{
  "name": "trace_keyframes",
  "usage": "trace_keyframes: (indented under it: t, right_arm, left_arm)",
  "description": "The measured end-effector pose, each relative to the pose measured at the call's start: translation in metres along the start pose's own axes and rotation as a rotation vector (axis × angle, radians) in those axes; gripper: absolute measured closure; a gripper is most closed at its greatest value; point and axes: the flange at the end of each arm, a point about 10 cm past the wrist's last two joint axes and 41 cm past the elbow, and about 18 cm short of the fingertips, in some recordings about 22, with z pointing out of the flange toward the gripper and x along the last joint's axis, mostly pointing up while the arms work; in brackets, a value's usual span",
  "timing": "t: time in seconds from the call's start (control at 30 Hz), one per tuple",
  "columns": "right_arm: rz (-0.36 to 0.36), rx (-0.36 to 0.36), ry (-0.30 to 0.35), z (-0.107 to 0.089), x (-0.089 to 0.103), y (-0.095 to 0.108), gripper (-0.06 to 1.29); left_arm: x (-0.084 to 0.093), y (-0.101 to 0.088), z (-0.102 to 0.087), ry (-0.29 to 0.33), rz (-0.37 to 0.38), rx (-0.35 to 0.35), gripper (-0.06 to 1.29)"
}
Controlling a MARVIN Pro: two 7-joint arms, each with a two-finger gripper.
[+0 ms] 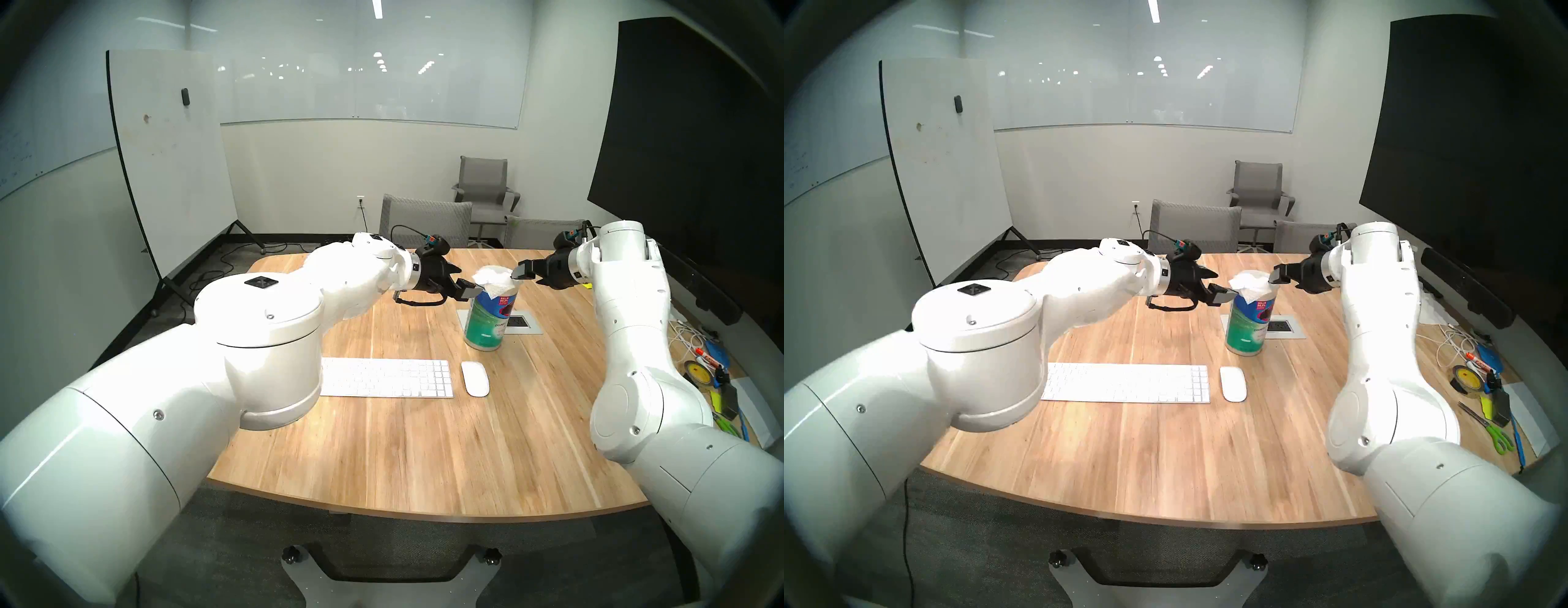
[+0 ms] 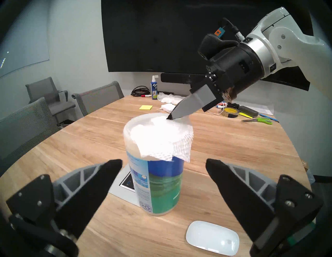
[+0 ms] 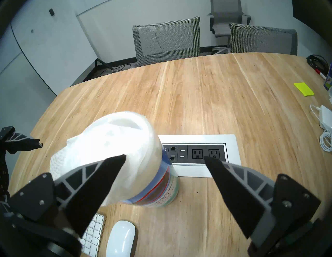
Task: Wipe the keyboards and mice with a disinfecting wipe, then set the wipe down
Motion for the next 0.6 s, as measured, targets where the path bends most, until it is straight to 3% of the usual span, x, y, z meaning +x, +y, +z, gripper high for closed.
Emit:
trace_keyframes:
  t: [0.6]
  right_arm:
    - [0.003, 0.000, 0.001, 0.0001, -0.0003, 0.0001, 0.00]
  left_arm:
    - [0.0011, 0.0013, 0.0039, -0.004, -0.002, 0.021, -0.04]
